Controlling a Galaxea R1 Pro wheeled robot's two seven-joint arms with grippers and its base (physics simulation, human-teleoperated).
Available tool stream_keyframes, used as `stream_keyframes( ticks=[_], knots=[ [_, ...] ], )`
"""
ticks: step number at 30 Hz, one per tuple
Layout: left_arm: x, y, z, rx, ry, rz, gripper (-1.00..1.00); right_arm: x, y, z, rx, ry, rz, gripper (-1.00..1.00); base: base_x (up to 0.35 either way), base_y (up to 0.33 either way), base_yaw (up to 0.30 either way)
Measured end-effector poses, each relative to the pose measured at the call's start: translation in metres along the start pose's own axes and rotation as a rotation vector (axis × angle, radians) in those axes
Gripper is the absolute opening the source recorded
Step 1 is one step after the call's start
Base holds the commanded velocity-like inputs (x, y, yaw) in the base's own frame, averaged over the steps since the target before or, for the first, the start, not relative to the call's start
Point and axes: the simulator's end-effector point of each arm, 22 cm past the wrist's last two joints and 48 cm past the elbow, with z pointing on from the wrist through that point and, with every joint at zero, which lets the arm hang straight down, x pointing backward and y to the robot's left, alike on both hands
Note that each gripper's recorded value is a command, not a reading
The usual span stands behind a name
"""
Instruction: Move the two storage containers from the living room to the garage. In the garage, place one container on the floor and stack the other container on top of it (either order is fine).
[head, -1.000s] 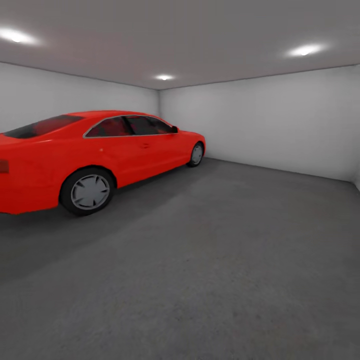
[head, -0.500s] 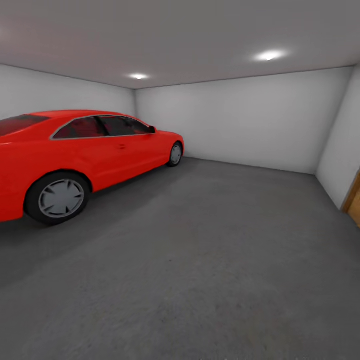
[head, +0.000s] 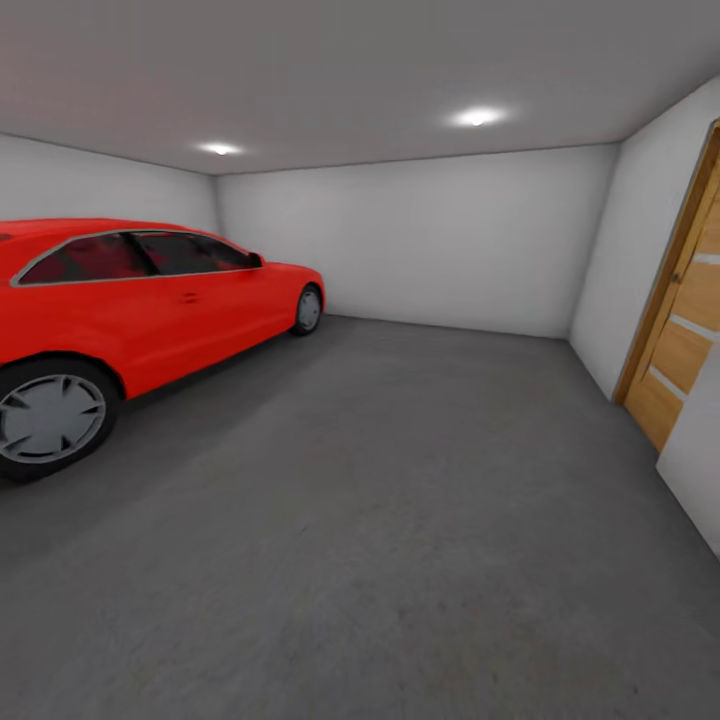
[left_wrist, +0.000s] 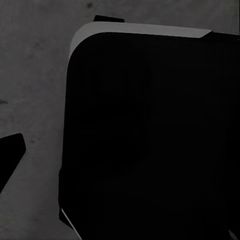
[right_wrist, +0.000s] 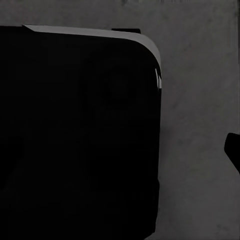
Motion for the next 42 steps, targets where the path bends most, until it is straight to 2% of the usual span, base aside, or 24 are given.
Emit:
stream_keyframes(
  ticks=[35,42],
  knots=[
    [0.0009,0.0012,0.0,-0.001,0.003,-0.002,1.0,0.0,0.0012,-0.0001,-0.001,0.0,0.001,1.0,0.318,0.0,-0.288],
    [0.001,0.0012,0.0,-0.002,0.003,-0.002,1.0,0.0007,0.0002,-0.0001,0.0,0.002,0.0,1.0,0.322,0.0,-0.085]
  ],
)
